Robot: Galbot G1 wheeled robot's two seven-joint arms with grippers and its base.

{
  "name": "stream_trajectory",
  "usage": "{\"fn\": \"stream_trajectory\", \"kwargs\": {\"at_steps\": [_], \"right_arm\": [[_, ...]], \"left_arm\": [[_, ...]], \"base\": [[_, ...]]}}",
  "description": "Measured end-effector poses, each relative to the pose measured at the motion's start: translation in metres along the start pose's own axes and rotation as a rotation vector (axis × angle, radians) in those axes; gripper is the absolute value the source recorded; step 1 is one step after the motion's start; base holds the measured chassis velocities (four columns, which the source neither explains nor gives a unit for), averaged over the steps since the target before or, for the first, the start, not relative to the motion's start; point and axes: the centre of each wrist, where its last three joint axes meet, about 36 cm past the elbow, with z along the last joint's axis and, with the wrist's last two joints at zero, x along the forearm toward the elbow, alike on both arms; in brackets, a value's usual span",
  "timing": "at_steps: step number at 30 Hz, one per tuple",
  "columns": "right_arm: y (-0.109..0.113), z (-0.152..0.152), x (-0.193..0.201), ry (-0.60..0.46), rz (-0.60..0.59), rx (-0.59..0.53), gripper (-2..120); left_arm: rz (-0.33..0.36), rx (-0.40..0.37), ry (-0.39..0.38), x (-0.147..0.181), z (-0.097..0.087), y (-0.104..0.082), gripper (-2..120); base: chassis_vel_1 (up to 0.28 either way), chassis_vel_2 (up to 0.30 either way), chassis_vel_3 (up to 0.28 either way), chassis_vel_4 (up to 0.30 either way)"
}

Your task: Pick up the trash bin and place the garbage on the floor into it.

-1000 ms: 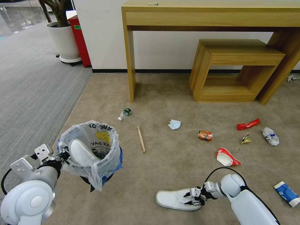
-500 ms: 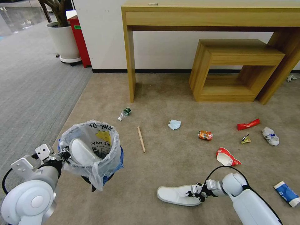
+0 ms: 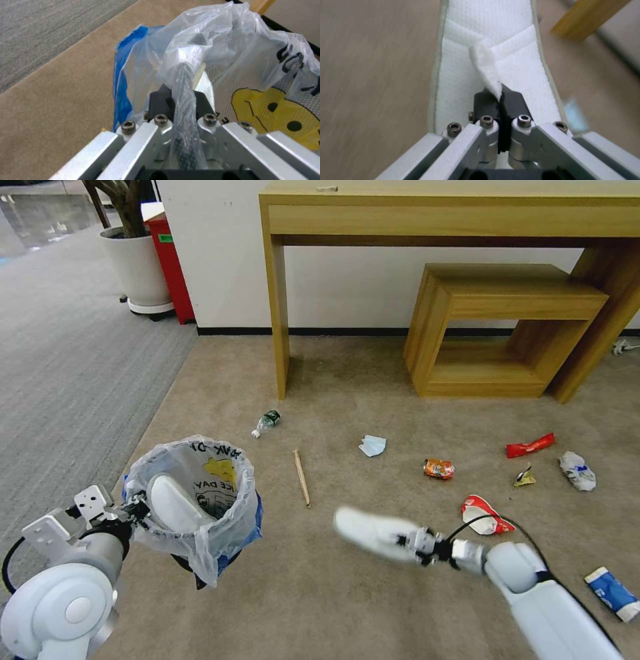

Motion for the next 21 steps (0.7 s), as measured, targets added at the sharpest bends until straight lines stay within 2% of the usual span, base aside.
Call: {"fn": "stream_trajectory", "kwargs": {"at_steps": [3,4,6,7,8,10,15,18,20,21], "right_arm": [[-0.014,-0.029,0.007,-0.164,0.084,-0.027,0],[-0.014,-0.029,0.007,-0.164,0.084,-0.027,0],[-0.018,-0.039,0.007,-0.235,0.116,-0.047,0],[-0.021,-0.053,0.007,-0.331,0.155,-0.082,0],[-0.021,-0.053,0.007,-0.331,0.155,-0.082,0],[-0.024,-0.073,0.005,-0.484,0.192,-0.146,0],[-0.026,-0.089,0.003,-0.583,0.202,-0.178,0],[-0.028,-0.115,0.001,-0.698,0.195,-0.202,0],[-0.027,-0.118,0.0,-0.708,0.192,-0.204,0],[-0.025,-0.127,-0.002,-0.756,0.171,-0.226,0]], "left_arm": [[0.03,-0.031,0.03,0.002,0.001,-0.004,2],[0.03,-0.031,0.03,0.002,0.001,-0.004,2],[0.04,-0.043,0.041,0.002,0.002,-0.006,2],[0.054,-0.057,0.055,0.003,0.003,-0.008,2],[0.054,-0.057,0.055,0.003,0.003,-0.008,2],[0.07,-0.074,0.07,0.003,0.004,-0.011,2],[0.082,-0.087,0.085,0.003,0.006,-0.013,2],[0.113,-0.089,0.117,0.002,0.009,-0.016,2],[0.117,-0.088,0.121,0.002,0.01,-0.016,2],[0.138,-0.087,0.14,0.002,0.011,-0.018,2]], "base": [[0.0,0.0,0.0,0.0],[0.0,0.0,0.0,0.0],[0.0,0.0,0.0,0.0],[0.0,0.0,0.0,0.0],[0.0,0.0,0.0,0.0],[0.0,0.0,0.0,0.0],[0.0,0.0,0.0,0.0],[0.0,0.0,0.0,0.0],[0.0,0.0,0.0,0.0],[0.0,0.0,0.0,0.0]]}}
